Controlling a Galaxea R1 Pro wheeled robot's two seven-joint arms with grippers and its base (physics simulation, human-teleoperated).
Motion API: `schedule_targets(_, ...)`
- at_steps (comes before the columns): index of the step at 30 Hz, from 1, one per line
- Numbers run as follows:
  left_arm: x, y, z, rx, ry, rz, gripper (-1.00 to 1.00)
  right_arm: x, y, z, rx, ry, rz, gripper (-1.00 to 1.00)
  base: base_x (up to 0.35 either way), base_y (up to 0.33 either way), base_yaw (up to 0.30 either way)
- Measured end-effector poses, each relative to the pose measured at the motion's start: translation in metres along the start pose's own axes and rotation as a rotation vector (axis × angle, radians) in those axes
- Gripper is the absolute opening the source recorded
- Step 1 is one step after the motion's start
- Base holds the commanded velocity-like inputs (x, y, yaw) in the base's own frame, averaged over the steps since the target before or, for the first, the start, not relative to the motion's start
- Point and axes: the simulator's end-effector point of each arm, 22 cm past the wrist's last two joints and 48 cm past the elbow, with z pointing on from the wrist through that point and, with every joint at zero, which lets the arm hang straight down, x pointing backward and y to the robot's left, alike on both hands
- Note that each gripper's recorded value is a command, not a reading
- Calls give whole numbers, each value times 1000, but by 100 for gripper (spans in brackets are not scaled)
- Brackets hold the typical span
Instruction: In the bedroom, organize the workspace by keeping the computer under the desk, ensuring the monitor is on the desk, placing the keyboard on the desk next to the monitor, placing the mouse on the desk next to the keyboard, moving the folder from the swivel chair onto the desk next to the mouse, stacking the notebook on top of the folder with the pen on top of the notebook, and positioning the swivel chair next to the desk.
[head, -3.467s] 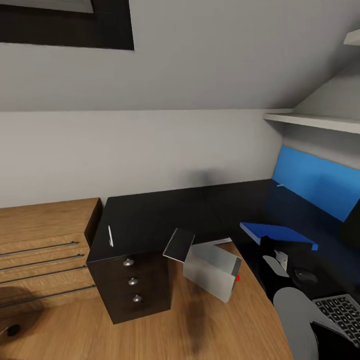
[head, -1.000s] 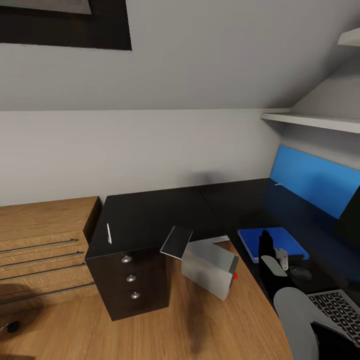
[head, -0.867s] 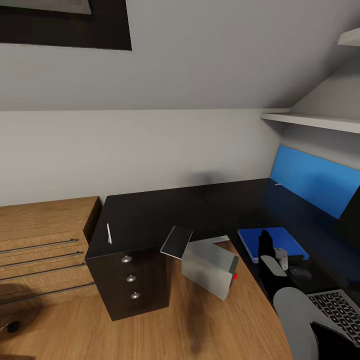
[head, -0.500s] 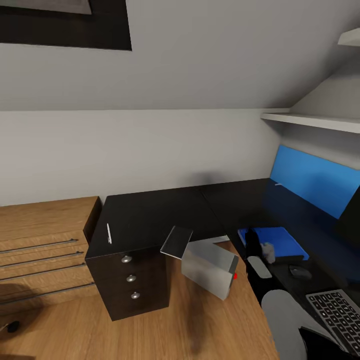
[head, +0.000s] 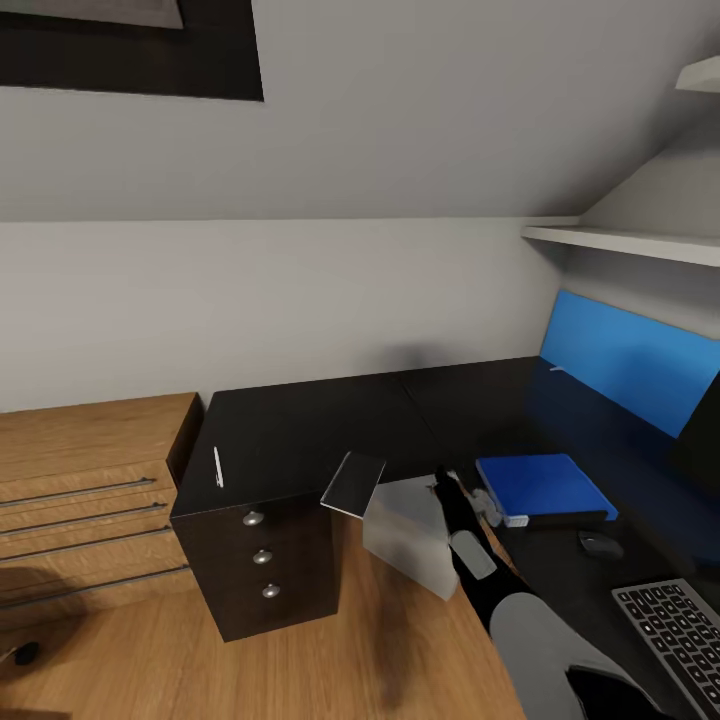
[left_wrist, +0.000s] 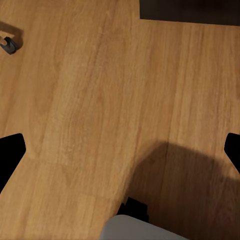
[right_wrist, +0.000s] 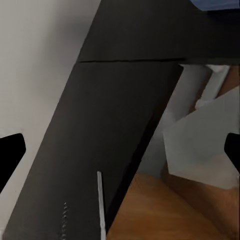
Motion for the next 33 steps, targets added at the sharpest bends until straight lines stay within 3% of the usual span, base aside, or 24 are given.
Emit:
schedule_targets(6, 0, -2, 0, 4, -1, 2, 100, 66, -4, -10, 3, 283, 8, 100, 0, 0, 0)
schedule_targets(8, -1, -4, -1, 6, -3, 1, 100, 93, -2, -21, 0, 419, 29, 100, 0, 0, 0)
schedule_targets(10, -2, -4, -1, 5, -4, -2, 100, 106, 5, -26, -27, 481, 45, 100, 0, 0, 0)
schedule_targets(12, -1, -5, 2, 5, -4, -3, 100, 109, 9, -27, -52, 493, 55, 100, 0, 0, 0)
schedule_targets(13, 0, -5, 3, 5, -4, -3, 100, 112, 26, -30, -134, 505, 80, 100, 0, 0, 0)
schedule_targets(15, 2, -5, 6, 5, -3, -3, 100, 116, 43, -35, -237, 518, 112, 100, 0, 0, 0)
schedule_targets(20, 7, -6, 12, 6, -1, -2, 100, 123, 40, -37, -268, 530, 128, 100, 0, 0, 0)
schedule_targets(33, 16, -9, 29, 4, -7, -5, 100, 133, 24, -32, -274, 530, 134, 100, 0, 0, 0)
